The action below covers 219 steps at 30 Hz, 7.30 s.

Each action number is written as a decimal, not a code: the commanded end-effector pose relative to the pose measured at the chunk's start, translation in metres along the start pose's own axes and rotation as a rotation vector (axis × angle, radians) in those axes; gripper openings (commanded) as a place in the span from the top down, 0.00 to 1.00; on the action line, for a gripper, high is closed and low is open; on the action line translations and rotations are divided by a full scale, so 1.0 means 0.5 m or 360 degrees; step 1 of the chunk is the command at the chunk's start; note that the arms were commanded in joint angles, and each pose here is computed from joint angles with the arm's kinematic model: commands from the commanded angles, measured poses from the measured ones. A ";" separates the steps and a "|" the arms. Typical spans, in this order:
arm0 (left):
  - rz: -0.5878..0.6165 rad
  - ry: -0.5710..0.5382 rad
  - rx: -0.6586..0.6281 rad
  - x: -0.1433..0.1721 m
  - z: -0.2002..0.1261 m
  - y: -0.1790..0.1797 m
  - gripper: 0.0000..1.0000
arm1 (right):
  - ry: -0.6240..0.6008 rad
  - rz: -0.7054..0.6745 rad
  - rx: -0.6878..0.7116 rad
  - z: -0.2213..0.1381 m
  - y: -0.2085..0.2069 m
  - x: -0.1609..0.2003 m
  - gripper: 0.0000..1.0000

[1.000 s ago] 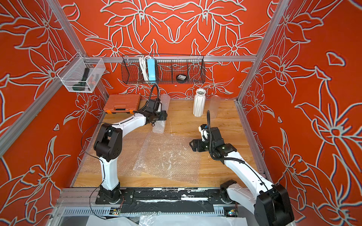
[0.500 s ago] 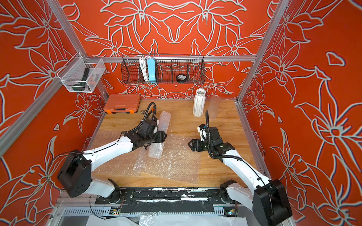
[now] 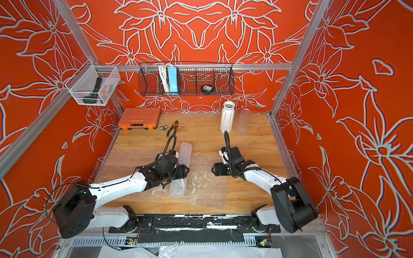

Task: Unwrap the vase from the bubble wrap
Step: Place the bubble wrap at the center of the board, then unwrap the bubble wrap.

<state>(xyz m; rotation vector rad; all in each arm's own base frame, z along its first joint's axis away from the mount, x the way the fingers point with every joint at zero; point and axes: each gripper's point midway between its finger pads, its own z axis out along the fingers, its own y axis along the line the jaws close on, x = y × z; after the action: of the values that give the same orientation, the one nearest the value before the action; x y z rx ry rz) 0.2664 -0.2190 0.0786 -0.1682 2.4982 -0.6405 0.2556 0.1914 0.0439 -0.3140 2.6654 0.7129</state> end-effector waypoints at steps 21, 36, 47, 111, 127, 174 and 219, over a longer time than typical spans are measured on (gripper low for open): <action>-0.0130 0.0027 0.0164 0.027 0.072 -0.042 0.15 | -0.0018 -0.0155 0.0301 0.000 -0.032 -0.093 0.22; 0.0303 -0.0118 0.0257 -0.030 -0.038 -0.084 0.02 | -0.0106 -0.0099 -0.0150 -0.072 0.090 -0.086 0.20; 0.0070 -0.0126 0.0272 -0.045 -0.062 0.040 0.21 | -0.0032 -0.0065 -0.0342 -0.015 0.172 -0.062 0.29; 0.0297 0.0150 0.0436 -0.048 0.044 -0.021 0.35 | 0.0028 -0.0266 -0.0096 0.022 0.211 -0.117 0.36; 0.0260 0.0253 0.0450 -0.040 0.079 -0.028 0.34 | 0.0023 -0.0295 0.0000 0.028 0.202 -0.127 0.36; 0.0190 0.0219 0.0362 -0.006 0.082 -0.017 0.42 | 0.0171 -0.0517 0.0362 0.087 0.197 -0.144 0.59; 0.0210 0.0249 0.0301 0.035 0.084 -0.006 0.41 | 0.0200 -0.0576 0.0512 0.098 0.168 -0.150 0.89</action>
<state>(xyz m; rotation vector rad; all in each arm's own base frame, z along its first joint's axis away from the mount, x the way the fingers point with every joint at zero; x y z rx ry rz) 0.2922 -0.2531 0.0601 0.1356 2.4618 -0.9075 0.3055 0.2990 0.0671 -0.7663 2.6868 0.1935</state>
